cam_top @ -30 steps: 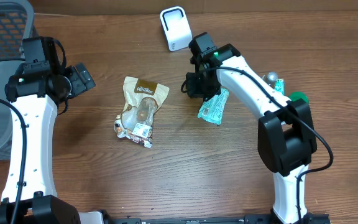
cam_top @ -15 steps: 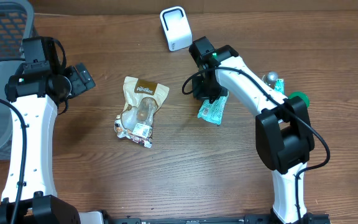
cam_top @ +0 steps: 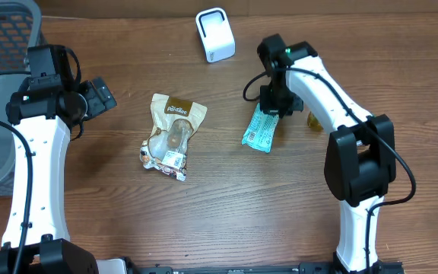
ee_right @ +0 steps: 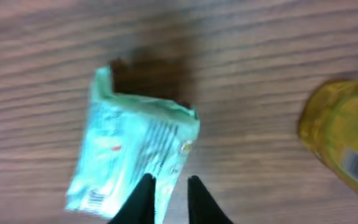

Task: Scan the item barcode
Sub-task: 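Release the tissue pack and swing the right gripper left over the snack bag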

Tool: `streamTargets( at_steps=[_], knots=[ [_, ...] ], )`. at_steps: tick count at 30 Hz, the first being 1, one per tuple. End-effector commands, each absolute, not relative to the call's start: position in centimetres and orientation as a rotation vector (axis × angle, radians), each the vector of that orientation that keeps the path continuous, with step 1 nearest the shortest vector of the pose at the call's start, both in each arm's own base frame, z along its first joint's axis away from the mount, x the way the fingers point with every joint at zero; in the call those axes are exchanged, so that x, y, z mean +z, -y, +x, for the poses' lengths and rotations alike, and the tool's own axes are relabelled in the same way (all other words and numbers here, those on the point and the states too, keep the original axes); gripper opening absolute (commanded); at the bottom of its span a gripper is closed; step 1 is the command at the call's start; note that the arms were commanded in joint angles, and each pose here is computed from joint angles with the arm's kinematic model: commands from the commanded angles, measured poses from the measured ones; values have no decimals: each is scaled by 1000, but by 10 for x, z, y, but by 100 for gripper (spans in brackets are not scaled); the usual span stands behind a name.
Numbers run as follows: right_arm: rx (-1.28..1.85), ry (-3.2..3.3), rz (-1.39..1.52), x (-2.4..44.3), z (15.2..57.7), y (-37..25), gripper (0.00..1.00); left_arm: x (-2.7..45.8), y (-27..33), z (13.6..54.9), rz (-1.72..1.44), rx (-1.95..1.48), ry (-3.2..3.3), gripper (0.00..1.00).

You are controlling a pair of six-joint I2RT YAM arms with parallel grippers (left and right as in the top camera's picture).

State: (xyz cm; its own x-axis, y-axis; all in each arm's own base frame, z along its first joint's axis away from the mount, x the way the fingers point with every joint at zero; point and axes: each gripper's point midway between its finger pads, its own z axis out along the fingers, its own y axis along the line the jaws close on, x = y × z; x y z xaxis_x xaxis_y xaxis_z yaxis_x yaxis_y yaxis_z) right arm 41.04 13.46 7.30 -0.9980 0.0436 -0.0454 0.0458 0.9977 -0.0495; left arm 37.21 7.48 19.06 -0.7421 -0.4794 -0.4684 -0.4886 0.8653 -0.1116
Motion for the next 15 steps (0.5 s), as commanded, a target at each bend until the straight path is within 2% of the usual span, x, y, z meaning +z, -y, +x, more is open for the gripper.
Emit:
streamTargets(
  at_steps=[1, 5, 7, 8, 10, 12, 15],
  knots=[
    [45, -2952, 14, 130, 439, -161, 17, 196, -76, 373, -690, 31, -2530, 99],
    [248, -2884, -63, 165, 442, -202, 25, 196, -76, 373, -690, 31, -2530, 99],
    [373, -2884, -107, 168, 436, -224, 41, 196, -76, 373, -690, 31, -2530, 100],
    [438, -2890, -132, 169, 432, -236, 62, 196, -76, 373, -690, 31, -2530, 100],
    [526, -2889, -178, 171, 425, -254, 88, 196, -76, 373, -690, 31, -2530, 100],
    [545, -2870, -219, 173, 422, -268, 97, 196, -76, 373, -690, 31, -2530, 100],
    [564, -2846, -281, 175, 415, -288, 100, 196, -76, 373, -690, 31, -2530, 100]
  ],
)
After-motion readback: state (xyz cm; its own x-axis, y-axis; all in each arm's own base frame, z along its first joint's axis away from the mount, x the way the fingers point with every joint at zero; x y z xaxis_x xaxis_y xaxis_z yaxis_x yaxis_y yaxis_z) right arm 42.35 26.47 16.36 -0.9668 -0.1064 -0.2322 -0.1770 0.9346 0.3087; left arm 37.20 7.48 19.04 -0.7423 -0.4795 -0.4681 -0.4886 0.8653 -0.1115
